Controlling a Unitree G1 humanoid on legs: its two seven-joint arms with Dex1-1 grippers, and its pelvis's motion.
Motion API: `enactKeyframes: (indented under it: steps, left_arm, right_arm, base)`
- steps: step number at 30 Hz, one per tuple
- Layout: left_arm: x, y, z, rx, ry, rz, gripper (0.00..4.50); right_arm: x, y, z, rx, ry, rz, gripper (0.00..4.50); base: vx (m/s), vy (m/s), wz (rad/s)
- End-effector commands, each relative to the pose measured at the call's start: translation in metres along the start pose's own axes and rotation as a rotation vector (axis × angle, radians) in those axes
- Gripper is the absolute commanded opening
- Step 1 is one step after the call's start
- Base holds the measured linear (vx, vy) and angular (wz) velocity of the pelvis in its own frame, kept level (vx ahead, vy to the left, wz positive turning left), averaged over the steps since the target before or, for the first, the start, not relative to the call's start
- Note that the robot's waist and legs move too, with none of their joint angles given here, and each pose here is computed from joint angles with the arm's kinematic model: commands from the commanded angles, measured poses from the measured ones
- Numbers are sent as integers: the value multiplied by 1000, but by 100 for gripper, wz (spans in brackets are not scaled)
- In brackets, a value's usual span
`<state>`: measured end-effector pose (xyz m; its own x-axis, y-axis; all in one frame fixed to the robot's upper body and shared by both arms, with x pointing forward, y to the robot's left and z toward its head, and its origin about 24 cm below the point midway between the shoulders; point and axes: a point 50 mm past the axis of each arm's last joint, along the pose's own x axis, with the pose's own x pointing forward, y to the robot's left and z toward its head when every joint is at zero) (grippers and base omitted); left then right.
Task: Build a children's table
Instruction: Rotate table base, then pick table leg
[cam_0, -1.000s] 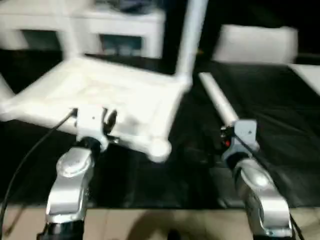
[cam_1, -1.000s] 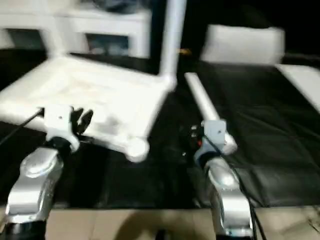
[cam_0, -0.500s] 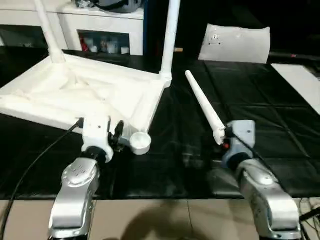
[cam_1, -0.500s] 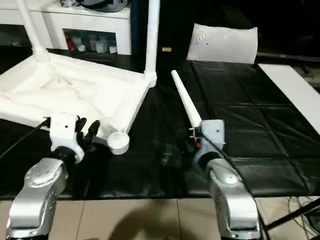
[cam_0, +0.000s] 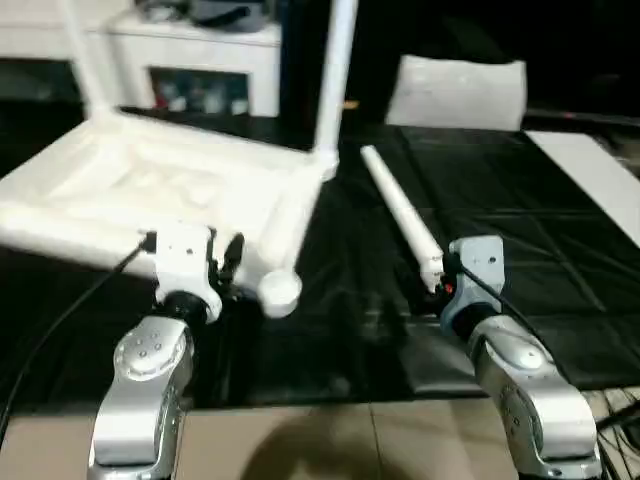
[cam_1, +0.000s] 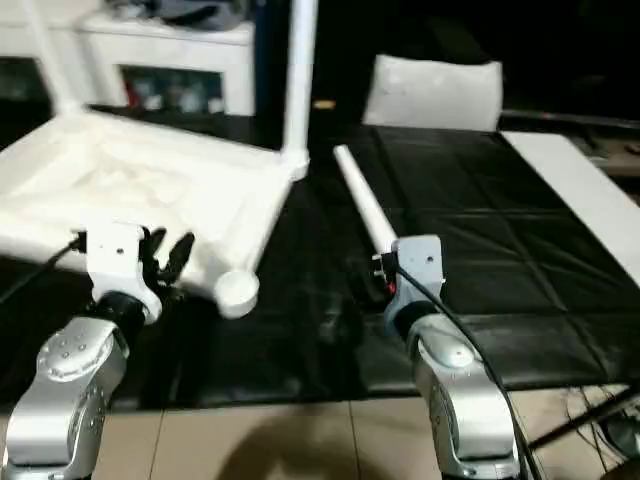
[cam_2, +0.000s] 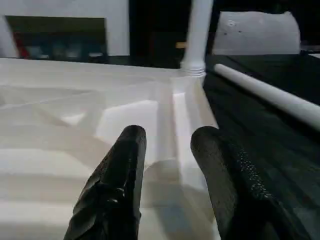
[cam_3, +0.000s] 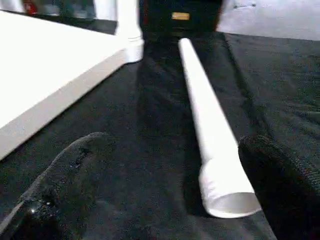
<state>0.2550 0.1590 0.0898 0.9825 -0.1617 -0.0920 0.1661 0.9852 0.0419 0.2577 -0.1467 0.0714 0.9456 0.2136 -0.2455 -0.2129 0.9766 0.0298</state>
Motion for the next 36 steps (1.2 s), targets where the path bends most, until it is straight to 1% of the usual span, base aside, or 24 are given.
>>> enactKeyframes:
  steps: [1, 4, 5, 7, 9, 10, 16, 18, 19, 20, 21, 23, 24, 25, 26, 27, 29, 30, 31, 32, 33, 34, 35, 36]
  left_arm:
    - [0, -6, 3, 0, -4, -23, 192]
    - [0, -6, 3, 9, -2, -26, 192]
    - [0, -5, 3, 20, -5, -28, 192]
    - [-1, -5, 3, 23, -4, -28, 192]
    - [-2, -5, 3, 22, -3, -30, 192]
    - [-2, -4, 4, 22, -2, -30, 192]
    - [-5, -6, 2, 9, 6, -39, 192]
    - [-6, -5, 1, 8, 10, -40, 192]
    - [-6, -5, 0, 0, 12, -45, 192]
    - [-6, -4, 0, -8, 10, -53, 192]
    - [-6, -3, 1, -13, 8, -58, 220]
    - [-7, -2, 4, -40, -10, -82, 226]
    - [-6, -2, 6, -25, -12, -105, 232]
    - [-6, -2, 6, -23, -12, -109, 232]
    - [-6, -2, 6, -5, 1, -138, 259]
    - [-5, -2, 6, -1, 5, -145, 268]
    - [-4, -4, 7, 49, 40, -255, 275]
    - [-4, -4, 7, 53, 44, -264, 288]
    - [-4, -4, 8, 58, 48, -283, 288]
    - [-5, -5, 10, 59, 54, -330, 311]
    - [-5, -5, 10, 59, 55, -332, 311]
    - [-6, -6, 12, 65, 65, -373, 312]
    - [-8, -7, 15, 77, 83, -431, 320]
    - [-8, -7, 15, 77, 85, -435, 334]
  right_arm:
    - [1, -1, 3, -28, -13, -1, 450]
    - [1, 0, 3, -39, -14, 11, 450]
    - [1, 2, 3, -73, -11, 30, 450]
    - [1, 2, 4, -83, -12, 34, 450]
    - [0, 0, 5, -53, -18, 6, 450]
    - [0, 0, 6, -53, -18, 4, 450]
    - [1, -6, 6, -114, 19, -19, 450]
    - [3, -10, 5, -129, 79, -38, 450]
    - [5, -12, 4, -142, 125, -53, 450]
    - [7, -13, 5, -143, 141, -52, 450]
    - [8, -13, 5, -141, 147, -50, 450]
    - [12, -12, 8, -124, 166, -20, 450]
    - [17, -14, 11, -121, 179, -26, 450]
    - [18, -14, 11, -120, 181, -28, 450]
    - [23, -17, 13, -119, 194, -37, 450]
    - [24, -17, 14, -119, 198, -39, 450]
    - [44, -22, 25, -155, 227, -46, 450]
    - [46, -22, 26, -159, 230, -46, 450]
    - [49, -24, 27, -164, 236, -54, 450]
    - [57, -27, 29, -160, 250, -61, 450]
    - [57, -27, 29, -159, 251, -61, 450]
    - [63, -31, 31, -168, 259, -72, 450]
    - [71, -36, 33, -169, 272, -87, 450]
    - [71, -36, 33, -169, 273, -88, 450]
  base:
    - [57, -6, 3]
    - [112, 6, 1]
    - [119, 2, 3]
    - [122, 16, 16]
    - [128, 14, 26]
    - [75, -1, 9]
    - [182, -30, 10]
    - [41, 3, -11]
    - [-160, 22, -26]
    - [-160, 22, -26]
    - [0, 0, 0]
    - [55, 0, 3]
    - [-51, 29, -10]
    - [-102, 34, -11]
    - [-102, 21, -5]
    - [-111, 4, -5]
    - [-121, -4, -7]
    - [-126, -4, -6]
    - [-110, -3, -4]
    - [-110, -3, -4]
    - [-79, -3, -3]
    - [0, 0, 0]
    - [-59, -2, -2]
    - [0, 0, 0]
